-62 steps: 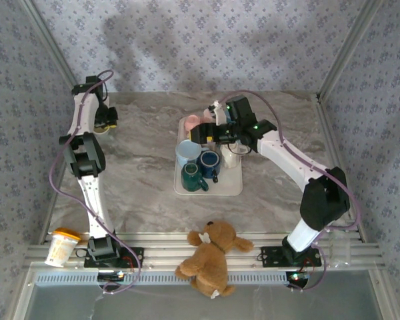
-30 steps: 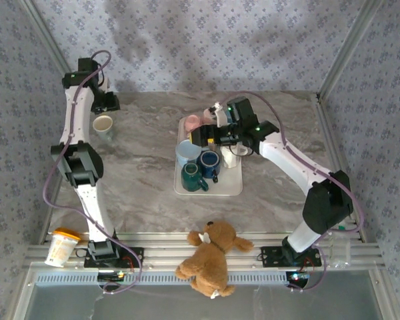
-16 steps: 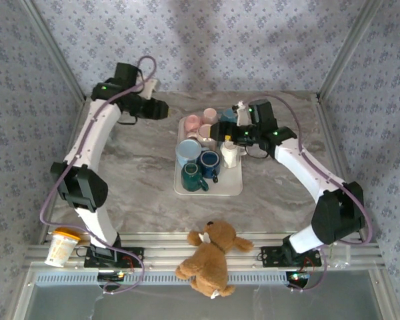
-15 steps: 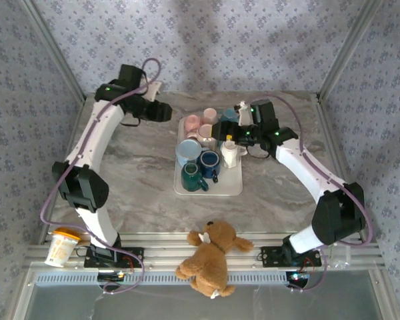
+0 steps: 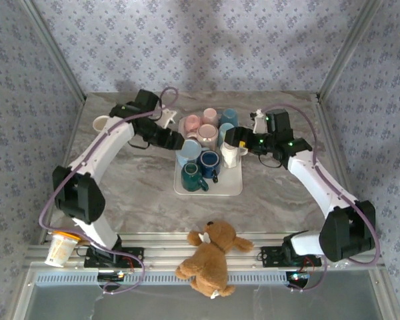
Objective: Turn the mug right side up
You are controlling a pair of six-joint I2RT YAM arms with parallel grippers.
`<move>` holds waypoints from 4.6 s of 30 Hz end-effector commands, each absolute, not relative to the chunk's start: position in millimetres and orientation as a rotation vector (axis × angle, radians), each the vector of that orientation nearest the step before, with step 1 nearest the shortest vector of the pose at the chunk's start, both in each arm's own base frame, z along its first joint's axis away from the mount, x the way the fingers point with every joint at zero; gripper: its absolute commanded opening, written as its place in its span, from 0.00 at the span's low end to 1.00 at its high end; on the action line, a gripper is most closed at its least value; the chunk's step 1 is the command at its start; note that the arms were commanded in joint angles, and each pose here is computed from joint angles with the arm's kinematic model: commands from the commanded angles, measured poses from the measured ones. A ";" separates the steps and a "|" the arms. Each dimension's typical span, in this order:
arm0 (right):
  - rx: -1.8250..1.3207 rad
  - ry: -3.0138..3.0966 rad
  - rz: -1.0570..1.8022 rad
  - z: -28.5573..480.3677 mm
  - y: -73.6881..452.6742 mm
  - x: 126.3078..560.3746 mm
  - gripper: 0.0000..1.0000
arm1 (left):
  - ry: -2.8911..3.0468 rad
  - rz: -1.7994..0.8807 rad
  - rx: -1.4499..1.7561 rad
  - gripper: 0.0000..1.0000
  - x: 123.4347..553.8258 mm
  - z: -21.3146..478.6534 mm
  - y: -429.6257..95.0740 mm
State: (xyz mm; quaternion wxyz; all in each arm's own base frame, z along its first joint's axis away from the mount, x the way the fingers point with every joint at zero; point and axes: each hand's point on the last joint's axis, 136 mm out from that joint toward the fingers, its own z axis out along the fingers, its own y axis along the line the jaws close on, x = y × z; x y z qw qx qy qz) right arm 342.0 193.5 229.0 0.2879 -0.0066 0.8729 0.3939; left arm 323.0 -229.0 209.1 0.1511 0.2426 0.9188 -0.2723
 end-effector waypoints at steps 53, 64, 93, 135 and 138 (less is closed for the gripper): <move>0.109 2.363 1.080 224.7 163.6 325.0 0.90 | 2.511 -0.338 1.230 0.78 275.8 107.4 -277.0; 0.117 2.358 1.081 224.6 161.6 323.7 0.90 | 2.547 -0.358 1.237 0.68 272.6 94.9 -280.5; 0.103 2.346 1.071 224.8 155.9 323.4 0.90 | 2.439 -0.657 1.134 0.54 257.4 186.9 -287.9; -0.451 1.861 1.576 326.5 242.1 294.4 0.54 | 2.063 -1.551 -0.031 0.50 339.7 371.9 -246.4; -0.421 1.870 1.566 324.8 247.5 298.9 0.52 | 2.042 -1.564 -0.054 0.50 341.9 374.2 -245.5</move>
